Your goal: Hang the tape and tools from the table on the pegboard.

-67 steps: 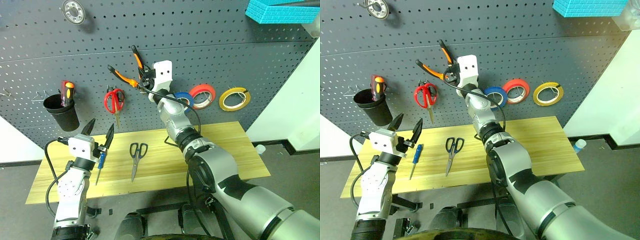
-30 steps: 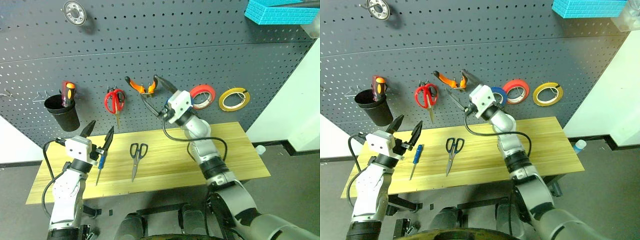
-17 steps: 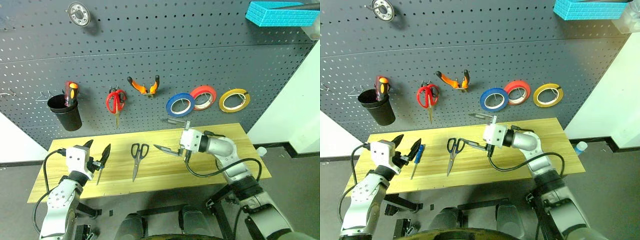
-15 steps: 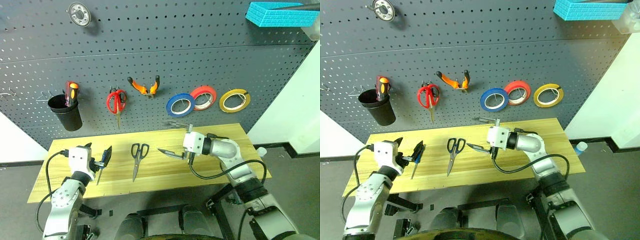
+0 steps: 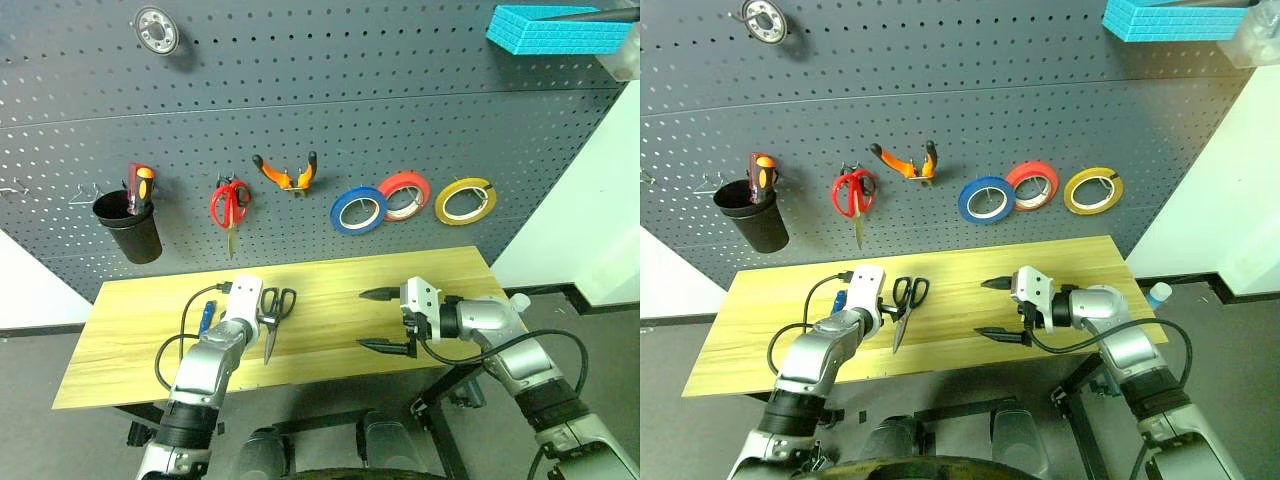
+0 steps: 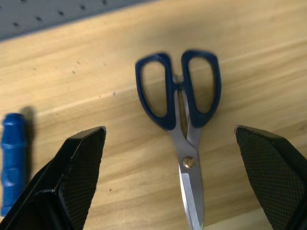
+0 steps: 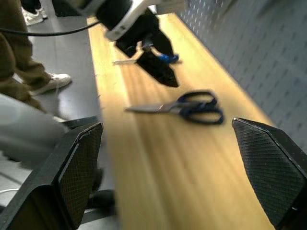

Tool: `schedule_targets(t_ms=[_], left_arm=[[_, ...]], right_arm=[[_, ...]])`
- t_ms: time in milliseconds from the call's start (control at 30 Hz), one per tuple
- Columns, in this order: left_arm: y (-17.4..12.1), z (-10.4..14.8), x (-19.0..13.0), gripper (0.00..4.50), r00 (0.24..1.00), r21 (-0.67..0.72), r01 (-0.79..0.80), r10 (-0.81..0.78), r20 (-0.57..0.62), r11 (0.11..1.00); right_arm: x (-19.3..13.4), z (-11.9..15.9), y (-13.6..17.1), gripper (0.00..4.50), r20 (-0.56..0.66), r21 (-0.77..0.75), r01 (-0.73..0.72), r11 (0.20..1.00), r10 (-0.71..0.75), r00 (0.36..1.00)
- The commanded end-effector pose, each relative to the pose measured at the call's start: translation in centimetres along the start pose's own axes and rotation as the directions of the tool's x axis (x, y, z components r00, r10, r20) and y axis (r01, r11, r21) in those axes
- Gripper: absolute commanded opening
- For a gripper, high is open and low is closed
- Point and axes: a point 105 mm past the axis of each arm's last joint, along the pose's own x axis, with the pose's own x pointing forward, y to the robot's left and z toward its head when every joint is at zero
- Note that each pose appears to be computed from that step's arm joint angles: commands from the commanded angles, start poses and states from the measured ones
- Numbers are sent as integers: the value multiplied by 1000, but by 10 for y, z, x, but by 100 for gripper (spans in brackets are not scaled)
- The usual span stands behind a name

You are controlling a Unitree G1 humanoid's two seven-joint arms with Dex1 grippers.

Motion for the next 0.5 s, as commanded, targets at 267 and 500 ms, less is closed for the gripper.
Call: schedule_targets(t_ms=[267,500], left_arm=[[-6,0,21,449,990,-58,4,-12,-138,998],[-11,-4,31,449,978,-60,-6,-7,-209,998]], right_arm=[[-12,11,-13,450,34,-30,89,996,-88,996],[-13,11,-15,450,42,-34,115,993,-113,993]])
